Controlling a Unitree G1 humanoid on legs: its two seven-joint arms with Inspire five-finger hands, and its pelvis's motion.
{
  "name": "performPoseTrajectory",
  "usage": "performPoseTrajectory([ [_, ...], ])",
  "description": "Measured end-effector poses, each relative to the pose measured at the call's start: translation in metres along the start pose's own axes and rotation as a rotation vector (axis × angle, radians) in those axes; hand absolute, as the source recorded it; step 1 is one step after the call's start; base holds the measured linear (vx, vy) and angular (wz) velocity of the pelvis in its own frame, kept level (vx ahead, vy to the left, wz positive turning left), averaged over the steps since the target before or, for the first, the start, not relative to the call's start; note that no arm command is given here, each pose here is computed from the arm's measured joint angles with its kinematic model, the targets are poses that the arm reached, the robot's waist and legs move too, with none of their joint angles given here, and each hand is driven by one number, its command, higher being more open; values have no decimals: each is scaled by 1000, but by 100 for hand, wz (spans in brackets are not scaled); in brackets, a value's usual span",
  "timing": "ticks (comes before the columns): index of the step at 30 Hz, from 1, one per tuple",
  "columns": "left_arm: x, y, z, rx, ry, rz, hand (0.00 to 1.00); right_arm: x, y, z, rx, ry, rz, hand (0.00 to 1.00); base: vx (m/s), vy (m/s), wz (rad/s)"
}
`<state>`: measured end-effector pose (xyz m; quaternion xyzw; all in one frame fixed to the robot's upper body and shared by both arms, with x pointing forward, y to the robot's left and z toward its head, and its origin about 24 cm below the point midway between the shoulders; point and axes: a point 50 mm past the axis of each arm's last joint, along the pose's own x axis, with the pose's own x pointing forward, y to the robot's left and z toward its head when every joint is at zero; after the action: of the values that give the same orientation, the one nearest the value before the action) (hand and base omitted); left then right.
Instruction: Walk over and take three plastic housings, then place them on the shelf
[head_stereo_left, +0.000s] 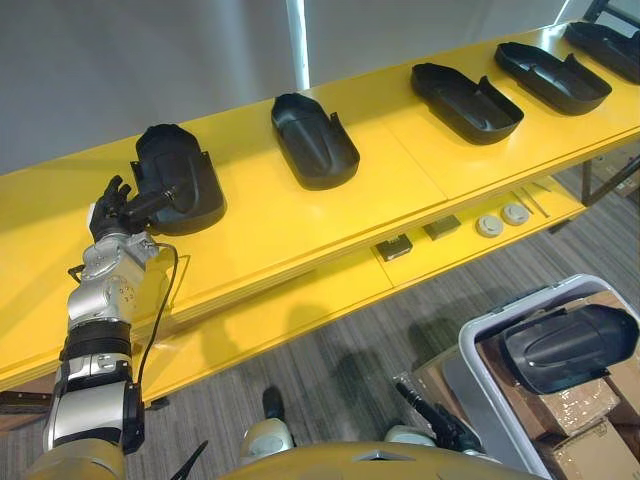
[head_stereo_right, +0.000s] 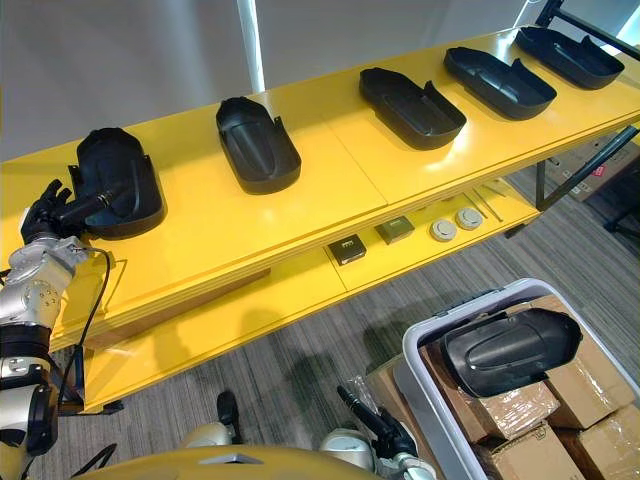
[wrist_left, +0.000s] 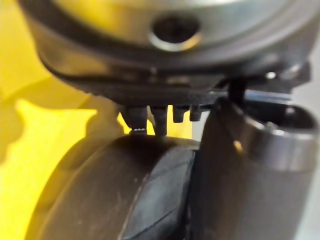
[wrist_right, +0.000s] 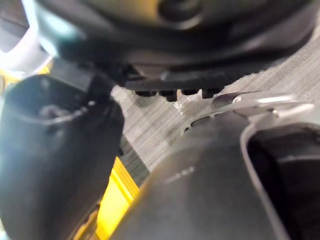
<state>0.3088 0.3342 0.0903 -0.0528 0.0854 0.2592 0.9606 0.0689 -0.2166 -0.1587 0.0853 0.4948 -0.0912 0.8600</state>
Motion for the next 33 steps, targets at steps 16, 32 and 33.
performPoseTrajectory([
  [16,-23,19,4,374,-91,-8,100,-4,4,-7,23,7,8,100,4,-4,-1],
  [32,-57,13,66,258,-449,-28,100,-18,-12,-33,116,60,-54,100,-19,-12,4],
  [33,-63,8,75,221,-498,-71,100,-19,-14,-35,128,63,-63,100,-60,-7,-2],
])
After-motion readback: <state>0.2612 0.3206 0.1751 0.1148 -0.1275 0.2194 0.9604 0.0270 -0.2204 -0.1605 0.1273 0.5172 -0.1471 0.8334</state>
